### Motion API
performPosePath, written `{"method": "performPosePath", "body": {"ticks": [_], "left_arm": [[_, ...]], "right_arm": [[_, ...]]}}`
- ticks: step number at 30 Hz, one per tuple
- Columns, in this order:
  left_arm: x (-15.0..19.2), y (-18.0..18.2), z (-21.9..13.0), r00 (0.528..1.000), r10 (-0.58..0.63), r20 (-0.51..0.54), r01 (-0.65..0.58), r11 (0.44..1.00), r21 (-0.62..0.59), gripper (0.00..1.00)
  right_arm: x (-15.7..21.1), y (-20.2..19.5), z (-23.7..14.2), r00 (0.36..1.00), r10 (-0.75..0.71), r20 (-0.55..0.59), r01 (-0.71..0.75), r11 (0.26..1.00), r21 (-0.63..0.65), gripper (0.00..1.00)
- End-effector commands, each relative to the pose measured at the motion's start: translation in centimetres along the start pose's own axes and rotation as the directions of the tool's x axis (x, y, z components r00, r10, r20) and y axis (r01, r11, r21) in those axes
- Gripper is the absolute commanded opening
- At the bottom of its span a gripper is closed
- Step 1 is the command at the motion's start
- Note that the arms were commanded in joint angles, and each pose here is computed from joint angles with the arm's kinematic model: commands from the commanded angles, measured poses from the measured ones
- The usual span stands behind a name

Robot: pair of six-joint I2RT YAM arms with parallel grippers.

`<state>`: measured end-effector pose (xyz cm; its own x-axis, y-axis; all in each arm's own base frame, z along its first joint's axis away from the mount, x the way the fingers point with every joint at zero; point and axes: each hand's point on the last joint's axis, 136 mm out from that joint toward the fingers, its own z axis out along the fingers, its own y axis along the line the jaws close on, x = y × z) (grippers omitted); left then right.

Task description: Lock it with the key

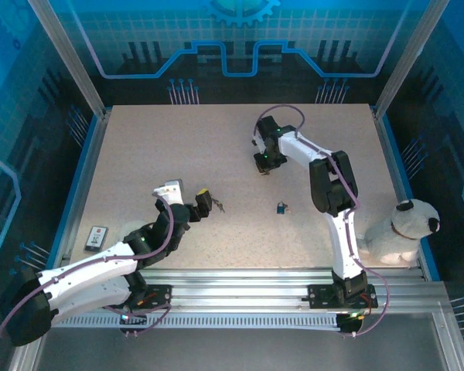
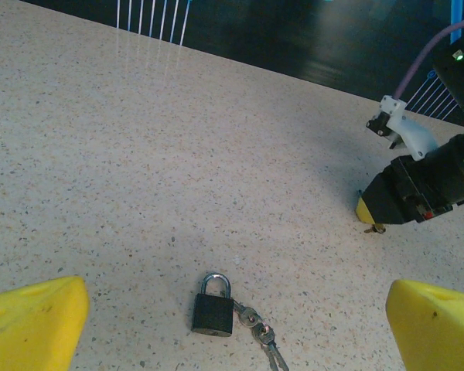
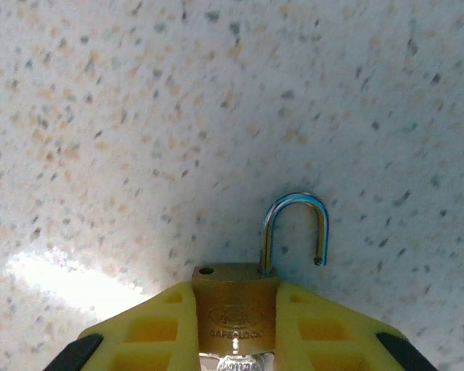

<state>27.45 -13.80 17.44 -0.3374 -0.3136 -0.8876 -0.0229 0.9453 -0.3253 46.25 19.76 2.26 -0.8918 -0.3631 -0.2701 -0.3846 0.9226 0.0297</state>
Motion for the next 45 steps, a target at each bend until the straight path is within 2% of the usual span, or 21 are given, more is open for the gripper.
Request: {"method": "performPosePath", "body": {"ticks": [1, 7, 17, 23, 33, 40, 45], "left_arm": [[-0.3, 0.2, 0.0, 1.0, 0.005, 0.02, -0.005, 1.0, -0.011, 0.99], [-0.4, 0.2, 0.0, 1.0, 0.004, 0.022, -0.004, 1.0, -0.011, 0.99], [-0.4, 0.2, 0.0, 1.0, -0.001, 0.021, 0.001, 1.0, -0.01, 0.99], [-0.2, 0.1, 0.0, 1.0, -0.002, 0.015, 0.002, 1.0, -0.006, 0.99], [0.0, -0.2, 0.2, 1.0, -0.003, 0.001, 0.003, 1.0, 0.002, 0.99], [0.3, -0.6, 0.3, 1.0, -0.014, -0.021, 0.014, 1.0, 0.021, 0.99], [0.7, -2.2, 0.5, 0.996, -0.045, -0.074, 0.051, 0.996, 0.074, 0.99]], "right_arm": [[1.4, 2.5, -1.9, 1.0, -0.002, -0.016, 0.001, 0.997, -0.071, 0.15], [1.6, 4.5, -4.2, 0.999, 0.002, 0.04, 0.003, 0.992, -0.129, 0.15], [4.0, 8.0, -6.4, 0.994, 0.039, 0.101, -0.008, 0.957, -0.29, 0.15], [5.7, 10.6, -8.0, 0.984, 0.066, 0.163, 0.008, 0.909, -0.417, 0.15], [8.9, 13.2, -10.5, 0.975, 0.097, 0.198, 0.032, 0.826, -0.562, 0.15], [10.8, 14.4, -12.7, 0.969, 0.096, 0.227, 0.07, 0.777, -0.626, 0.14], [11.8, 15.2, -14.2, 0.964, 0.083, 0.254, 0.111, 0.74, -0.663, 0.14]]}}
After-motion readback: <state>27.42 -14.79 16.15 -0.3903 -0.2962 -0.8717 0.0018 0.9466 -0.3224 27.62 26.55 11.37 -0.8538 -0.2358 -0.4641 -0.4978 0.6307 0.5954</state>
